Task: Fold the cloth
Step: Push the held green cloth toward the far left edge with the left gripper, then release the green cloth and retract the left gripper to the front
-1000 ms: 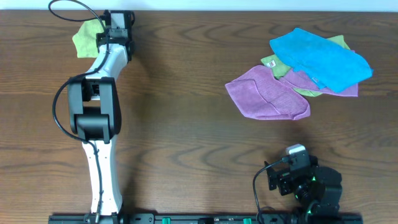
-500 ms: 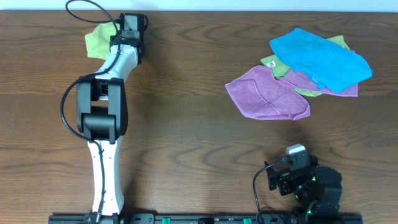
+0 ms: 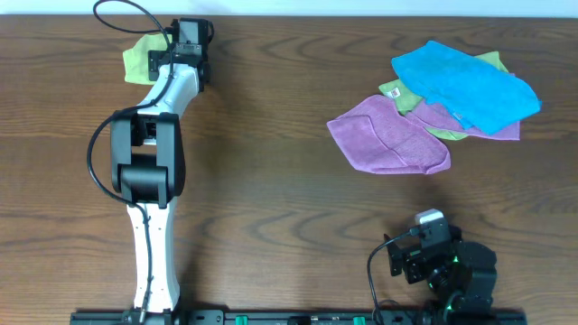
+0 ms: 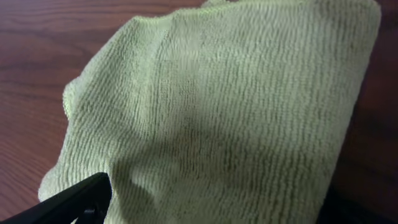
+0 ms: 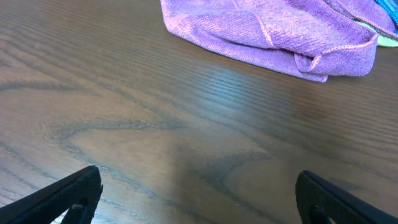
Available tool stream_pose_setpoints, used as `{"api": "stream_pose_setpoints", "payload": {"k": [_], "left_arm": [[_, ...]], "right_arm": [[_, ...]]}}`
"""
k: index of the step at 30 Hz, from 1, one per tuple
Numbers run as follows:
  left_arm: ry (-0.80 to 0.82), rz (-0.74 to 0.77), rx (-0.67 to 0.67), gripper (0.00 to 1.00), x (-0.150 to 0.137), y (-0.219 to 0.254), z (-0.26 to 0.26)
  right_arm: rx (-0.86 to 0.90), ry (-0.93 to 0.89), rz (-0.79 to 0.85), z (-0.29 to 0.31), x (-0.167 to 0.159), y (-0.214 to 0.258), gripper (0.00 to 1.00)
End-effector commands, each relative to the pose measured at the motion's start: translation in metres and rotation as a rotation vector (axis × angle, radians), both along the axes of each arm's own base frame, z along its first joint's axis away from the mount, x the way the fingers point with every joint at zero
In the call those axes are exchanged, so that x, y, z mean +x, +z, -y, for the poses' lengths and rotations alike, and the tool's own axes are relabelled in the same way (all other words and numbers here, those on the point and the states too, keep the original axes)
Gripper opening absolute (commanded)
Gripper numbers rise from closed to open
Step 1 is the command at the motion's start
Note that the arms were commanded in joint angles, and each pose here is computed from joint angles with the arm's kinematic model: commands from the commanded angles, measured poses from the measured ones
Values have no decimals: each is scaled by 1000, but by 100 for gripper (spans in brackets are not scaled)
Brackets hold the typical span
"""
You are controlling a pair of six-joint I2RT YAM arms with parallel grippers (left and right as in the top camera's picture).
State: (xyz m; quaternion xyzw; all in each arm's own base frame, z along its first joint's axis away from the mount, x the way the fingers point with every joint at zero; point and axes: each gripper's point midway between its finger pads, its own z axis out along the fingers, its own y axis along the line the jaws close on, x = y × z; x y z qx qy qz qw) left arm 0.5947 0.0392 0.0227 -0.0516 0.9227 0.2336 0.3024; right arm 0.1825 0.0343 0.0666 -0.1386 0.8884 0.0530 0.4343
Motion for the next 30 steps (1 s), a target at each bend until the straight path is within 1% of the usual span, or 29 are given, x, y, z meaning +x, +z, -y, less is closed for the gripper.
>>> {"api": "stream_pose_setpoints", "payload": {"k": [1,5,8,17,21,24,30], "left_arm": [[-40,-20,-48,95,-5,12,10],[-151,-63,-215,95,-14,26,42],[-185,-87,-283,95,-25,40,56],[-204,-146,-257,95,-69,98,79],[-119,-192,-203,95,-102,120,73],[-119,-226,-190,95,-126,134,74],[-161,-143,-195,95,-168,154,80]], "right_arm": [[-2,19,1,-3,-1,-2,99],[-2,19,1,-3,-1,-2,99],[-2,19,1,-3,-1,-2,99],[-2,19,2,-3,-1,-2,99],[-2,19,1,-3,-1,-2,99],[-2,19,1,-3,-1,-2,99],[-2,19,1,-3,-1,-2,99]]}}
